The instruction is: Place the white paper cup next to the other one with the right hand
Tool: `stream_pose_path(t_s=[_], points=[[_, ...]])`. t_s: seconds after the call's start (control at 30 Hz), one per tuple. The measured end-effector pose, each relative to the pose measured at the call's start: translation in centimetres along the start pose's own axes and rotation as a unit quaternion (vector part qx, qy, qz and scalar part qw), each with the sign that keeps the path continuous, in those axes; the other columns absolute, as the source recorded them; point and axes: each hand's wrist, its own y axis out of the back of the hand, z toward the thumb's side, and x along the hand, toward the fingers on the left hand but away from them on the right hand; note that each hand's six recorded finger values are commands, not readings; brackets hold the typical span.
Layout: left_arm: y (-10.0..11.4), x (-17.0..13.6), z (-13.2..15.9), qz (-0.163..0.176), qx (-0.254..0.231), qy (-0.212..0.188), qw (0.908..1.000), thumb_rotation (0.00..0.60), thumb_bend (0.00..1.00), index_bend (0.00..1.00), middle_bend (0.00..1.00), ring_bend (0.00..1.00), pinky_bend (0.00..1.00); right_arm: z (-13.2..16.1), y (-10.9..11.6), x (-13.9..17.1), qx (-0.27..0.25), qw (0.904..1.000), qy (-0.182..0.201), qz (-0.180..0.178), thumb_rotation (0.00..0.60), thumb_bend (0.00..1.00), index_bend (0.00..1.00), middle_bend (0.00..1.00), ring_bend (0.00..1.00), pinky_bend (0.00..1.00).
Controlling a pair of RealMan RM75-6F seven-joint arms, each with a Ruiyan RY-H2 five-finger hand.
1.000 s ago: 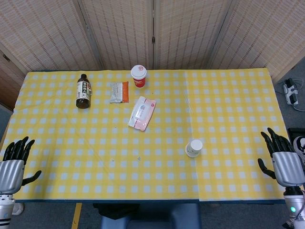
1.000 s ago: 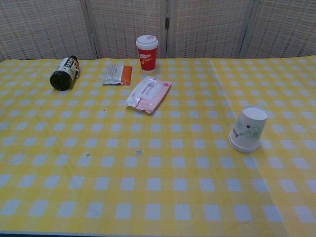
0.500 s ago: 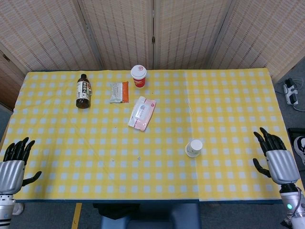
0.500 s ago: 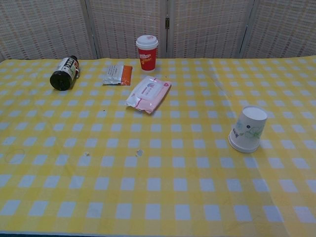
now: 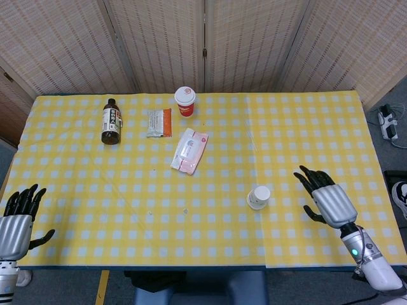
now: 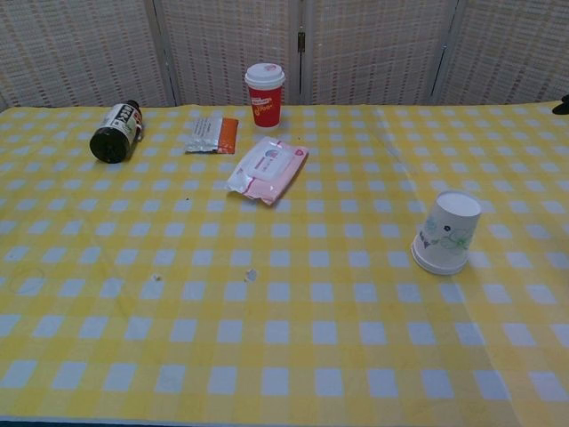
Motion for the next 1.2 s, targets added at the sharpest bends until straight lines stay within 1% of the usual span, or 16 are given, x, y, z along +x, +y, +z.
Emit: stream_pose_path(t_s=[0.27, 0.57, 0.7, 0.87, 1.2], points=[[-0.2, -0.1, -0.2, -0.005, -0.002, 0.002, 1.0, 0.6, 0.22, 0.0, 0.0, 0.0, 0.0, 2.9, -1.3, -3.5, 0.003, 0.9977, 0.045, 0.051, 0.6, 0.42, 0.14, 0.03, 0.1, 0.1], [-0.3, -0.1, -0.4, -0.007, -0.003, 0.004, 1.0, 0.6, 0.22, 0.0, 0.0, 0.0, 0.0, 4.9, -3.1, -6.6, 0.002, 0.9933, 0.068, 0.093, 0.6, 0.42, 0.16, 0.04, 0.1, 0.1], [-0.3, -0.1, -0.5, -0.007, -0.004, 0.004, 1.0, 0.6, 0.22, 0.0, 0.0, 0.0, 0.0, 5.6, -3.4, -7.6, -0.002, 0.9919, 0.074, 0.104, 0.6, 0.42, 0.17, 0.04, 0.1, 0.1], [-0.3, -0.2, -0.8, -0.007, -0.004, 0.008, 0.9999, 0.6, 0.22, 0.0, 0.0, 0.0, 0.0, 6.2, -3.2, -8.3, -0.011, 0.9908, 0.079, 0.109, 0.6, 0.42, 0.2, 0.06, 0.1, 0.1], [-0.5, -0.2, -1.0, -0.01, -0.006, 0.01, 0.9999, 0.6, 0.22, 0.0, 0.0, 0.0, 0.0, 6.5, -3.1, -9.1, -0.017, 0.9894, 0.077, 0.122, 0.6, 0.42, 0.24, 0.08, 0.11, 0.1]])
